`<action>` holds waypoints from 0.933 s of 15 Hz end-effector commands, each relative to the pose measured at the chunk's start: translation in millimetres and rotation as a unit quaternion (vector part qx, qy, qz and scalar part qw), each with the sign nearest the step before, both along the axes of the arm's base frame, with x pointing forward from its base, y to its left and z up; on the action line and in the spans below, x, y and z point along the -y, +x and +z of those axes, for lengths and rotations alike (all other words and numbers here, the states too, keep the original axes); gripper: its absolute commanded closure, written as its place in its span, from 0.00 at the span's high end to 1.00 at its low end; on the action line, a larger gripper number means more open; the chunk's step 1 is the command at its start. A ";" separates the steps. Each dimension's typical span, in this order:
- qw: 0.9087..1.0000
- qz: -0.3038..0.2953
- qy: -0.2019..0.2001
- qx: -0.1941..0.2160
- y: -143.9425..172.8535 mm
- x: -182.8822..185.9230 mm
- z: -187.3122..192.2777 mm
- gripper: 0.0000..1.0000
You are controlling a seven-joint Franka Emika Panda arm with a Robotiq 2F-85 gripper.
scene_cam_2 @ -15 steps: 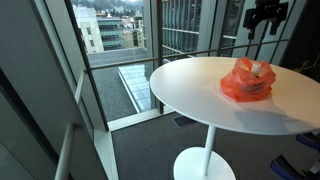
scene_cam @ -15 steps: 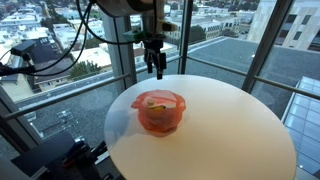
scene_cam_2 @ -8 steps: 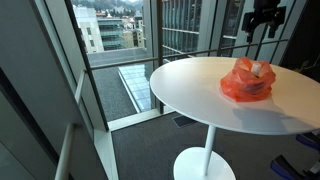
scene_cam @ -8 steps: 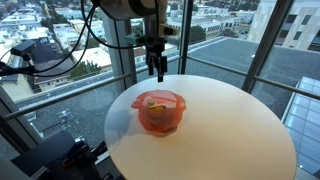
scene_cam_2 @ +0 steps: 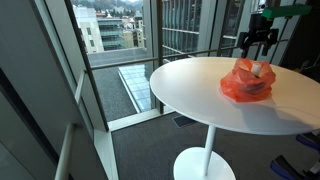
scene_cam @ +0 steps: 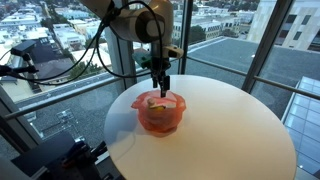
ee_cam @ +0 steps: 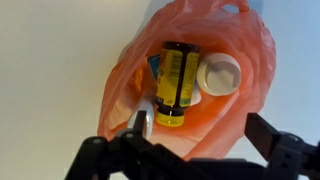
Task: Remove the yellow and black container from the plastic bag and put it on the table
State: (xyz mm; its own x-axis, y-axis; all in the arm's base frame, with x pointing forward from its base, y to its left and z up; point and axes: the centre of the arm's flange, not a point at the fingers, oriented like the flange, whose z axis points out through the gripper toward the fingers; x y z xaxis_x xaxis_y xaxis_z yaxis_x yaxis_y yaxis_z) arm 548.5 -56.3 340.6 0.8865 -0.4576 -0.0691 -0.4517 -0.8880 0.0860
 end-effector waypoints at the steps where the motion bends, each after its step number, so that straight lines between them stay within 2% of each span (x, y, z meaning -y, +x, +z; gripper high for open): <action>1: 1.000 -0.023 0.009 0.012 -8.2 7.0 -23.9 1.00; 9: 0.999 -0.040 0.001 0.004 -28.3 11.4 -68.4 1.00; 14: 0.999 -0.047 -0.004 0.005 -28.8 9.4 -81.2 1.00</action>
State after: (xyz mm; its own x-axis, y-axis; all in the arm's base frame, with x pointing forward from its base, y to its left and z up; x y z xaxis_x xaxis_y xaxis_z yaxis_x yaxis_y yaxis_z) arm 522.8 -67.0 270.7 0.8517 -0.5198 -0.0659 -0.5150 -0.8537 0.0778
